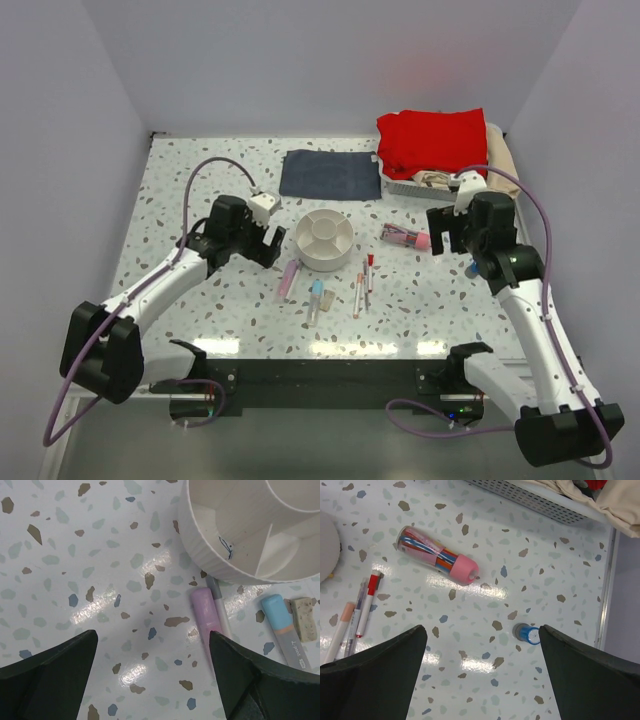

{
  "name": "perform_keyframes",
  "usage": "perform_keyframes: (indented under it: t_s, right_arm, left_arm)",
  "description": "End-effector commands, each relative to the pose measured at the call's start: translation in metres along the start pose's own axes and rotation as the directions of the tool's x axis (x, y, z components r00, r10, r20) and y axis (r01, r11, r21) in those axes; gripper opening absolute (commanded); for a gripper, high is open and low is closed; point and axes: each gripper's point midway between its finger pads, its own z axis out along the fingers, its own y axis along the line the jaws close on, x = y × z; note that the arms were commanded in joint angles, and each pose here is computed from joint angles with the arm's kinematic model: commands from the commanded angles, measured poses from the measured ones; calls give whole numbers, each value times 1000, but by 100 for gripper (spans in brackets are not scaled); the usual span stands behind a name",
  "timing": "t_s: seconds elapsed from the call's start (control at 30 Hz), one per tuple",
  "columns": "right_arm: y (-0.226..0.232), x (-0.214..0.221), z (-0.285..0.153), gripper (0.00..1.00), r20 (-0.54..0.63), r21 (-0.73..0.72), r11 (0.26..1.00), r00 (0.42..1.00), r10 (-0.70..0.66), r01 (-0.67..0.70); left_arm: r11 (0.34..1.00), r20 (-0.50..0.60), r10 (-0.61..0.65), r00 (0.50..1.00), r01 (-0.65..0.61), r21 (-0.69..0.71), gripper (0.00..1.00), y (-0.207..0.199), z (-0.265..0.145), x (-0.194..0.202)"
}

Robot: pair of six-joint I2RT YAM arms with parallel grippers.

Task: Sort the stationery into containers
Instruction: Pick up the pen from the center of the board.

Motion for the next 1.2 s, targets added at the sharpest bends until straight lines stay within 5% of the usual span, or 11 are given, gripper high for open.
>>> perform_keyframes:
  t_s: [0.0,0.27,0.53,0.7,1.17]
  right_arm:
    - [6,-17,-8,99,51,-58,996,996,-69,72]
    - [17,-17,4,99,-34,-83,992,995,93,-96]
    - [17,-18,10,99,-37,-80,992,995,97,-100]
    - [16,-19,10,99,-41,-77,993,995,88,-91]
    - [21,-12,13,99,-45,-93,990,994,99,-102]
  left_arm:
    - [998,-42,-37,998,39,44,96,-9,3,10]
    - [988,-129,-155,980,155,-6,89,-6,19,29]
    - [991,-133,-131,982,131,-11,88,-9,31,29]
    - [988,-231,-152,961,155,-4,81,-17,46,49]
    - [990,-217,-138,966,134,-32,75,-22,44,31]
